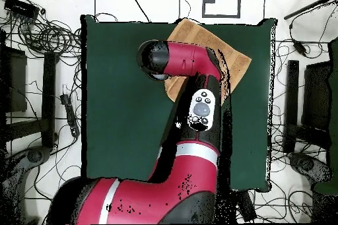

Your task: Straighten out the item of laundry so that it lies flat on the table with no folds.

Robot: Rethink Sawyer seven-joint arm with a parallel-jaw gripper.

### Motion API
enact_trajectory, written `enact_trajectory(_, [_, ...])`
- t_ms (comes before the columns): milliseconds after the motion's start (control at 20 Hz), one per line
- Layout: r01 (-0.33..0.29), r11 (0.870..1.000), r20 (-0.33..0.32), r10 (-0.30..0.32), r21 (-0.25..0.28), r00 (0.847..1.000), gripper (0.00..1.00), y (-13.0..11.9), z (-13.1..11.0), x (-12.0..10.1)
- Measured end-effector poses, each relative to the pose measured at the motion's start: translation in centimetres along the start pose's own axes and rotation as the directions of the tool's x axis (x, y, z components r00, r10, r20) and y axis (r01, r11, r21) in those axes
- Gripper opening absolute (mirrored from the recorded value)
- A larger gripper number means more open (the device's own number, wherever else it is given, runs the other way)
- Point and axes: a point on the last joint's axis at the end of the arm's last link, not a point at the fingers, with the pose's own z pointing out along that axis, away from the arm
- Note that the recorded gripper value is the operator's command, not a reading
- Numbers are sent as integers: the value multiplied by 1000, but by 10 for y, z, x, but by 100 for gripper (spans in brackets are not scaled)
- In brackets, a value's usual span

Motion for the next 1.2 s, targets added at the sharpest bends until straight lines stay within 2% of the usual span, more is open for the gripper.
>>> enact_trajectory(200, [-2, 1000, -2, 2, -5, 1000, 100, 4, -1, 1])
enact_trajectory(400, [-19, 1000, -4, 19, -4, 1000, 100, -9, 1, -5])
enact_trajectory(550, [-45, 999, -5, 45, -3, 999, 100, -26, 3, -13])
enact_trajectory(600, [-61, 998, -5, 61, -2, 998, 100, -38, 3, -19])
enact_trajectory(650, [-92, 996, -5, 92, 0, 996, 100, -61, 5, -29])
enact_trajectory(800, [-124, 992, -3, 124, 2, 992, 100, -84, 6, -40])
enact_trajectory(900, [-155, 988, 7, 155, 6, 988, 100, -110, 7, -53])
enact_trajectory(1100, [-167, 986, 33, 166, 20, 986, 100, -126, 7, -67])
enact_trajectory(1200, [-162, 986, 40, 161, 22, 986, 100, -124, 6, -69])
